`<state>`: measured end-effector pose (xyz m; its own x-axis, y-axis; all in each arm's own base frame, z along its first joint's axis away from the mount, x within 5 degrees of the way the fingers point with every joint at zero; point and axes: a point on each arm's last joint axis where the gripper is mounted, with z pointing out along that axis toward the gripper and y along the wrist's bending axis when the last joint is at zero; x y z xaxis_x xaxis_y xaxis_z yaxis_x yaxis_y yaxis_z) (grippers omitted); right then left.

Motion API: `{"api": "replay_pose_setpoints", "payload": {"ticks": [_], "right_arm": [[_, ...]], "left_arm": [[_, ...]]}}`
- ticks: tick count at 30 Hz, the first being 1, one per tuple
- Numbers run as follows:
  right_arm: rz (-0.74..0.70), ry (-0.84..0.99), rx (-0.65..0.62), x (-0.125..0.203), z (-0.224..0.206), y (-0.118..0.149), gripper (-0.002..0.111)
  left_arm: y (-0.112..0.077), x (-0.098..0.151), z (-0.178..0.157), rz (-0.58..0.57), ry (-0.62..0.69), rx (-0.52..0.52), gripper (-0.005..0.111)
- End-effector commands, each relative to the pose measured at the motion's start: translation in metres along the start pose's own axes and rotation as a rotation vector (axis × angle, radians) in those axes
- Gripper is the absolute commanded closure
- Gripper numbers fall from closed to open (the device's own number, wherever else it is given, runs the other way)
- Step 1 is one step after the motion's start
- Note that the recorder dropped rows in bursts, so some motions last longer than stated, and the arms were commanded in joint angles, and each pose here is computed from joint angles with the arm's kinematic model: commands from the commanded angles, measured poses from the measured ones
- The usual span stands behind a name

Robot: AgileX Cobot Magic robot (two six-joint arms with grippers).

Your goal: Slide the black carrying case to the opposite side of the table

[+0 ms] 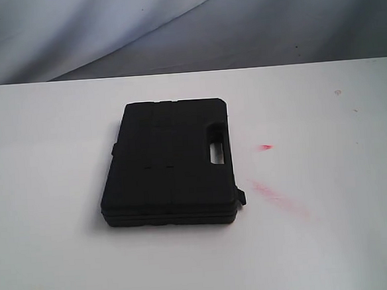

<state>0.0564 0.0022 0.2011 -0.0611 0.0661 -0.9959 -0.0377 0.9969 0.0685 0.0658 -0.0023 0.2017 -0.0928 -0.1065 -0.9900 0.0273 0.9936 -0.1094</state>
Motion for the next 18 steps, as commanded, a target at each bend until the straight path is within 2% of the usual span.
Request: {"api": "replay_pose_setpoints", "payload": {"ticks": [1,8,12,18], "right_arm": [[-0.003,-0.003,-0.002,0.0008,-0.0001,0.0,0.108],[-0.003,-0.003,-0.002,0.0008,-0.0001,0.0,0.108],[-0.003,-0.003,-0.002,0.0008,-0.0001,0.0,0.108],[-0.003,-0.003,-0.002,0.0008,-0.0001,0.0,0.108]], "left_arm": [[0.0005,0.0029,-0.0058,-0.04,-0.008,-0.002,0.078],[0.0004,0.0033,-0.0093,-0.056,-0.023,0.002,0.078],[0.0017,0.0095,-0.0094,-0.025,0.045,-0.013,0.078],[0.0019,0.011,-0.0095,-0.027,0.062,-0.016,0.078]]}}
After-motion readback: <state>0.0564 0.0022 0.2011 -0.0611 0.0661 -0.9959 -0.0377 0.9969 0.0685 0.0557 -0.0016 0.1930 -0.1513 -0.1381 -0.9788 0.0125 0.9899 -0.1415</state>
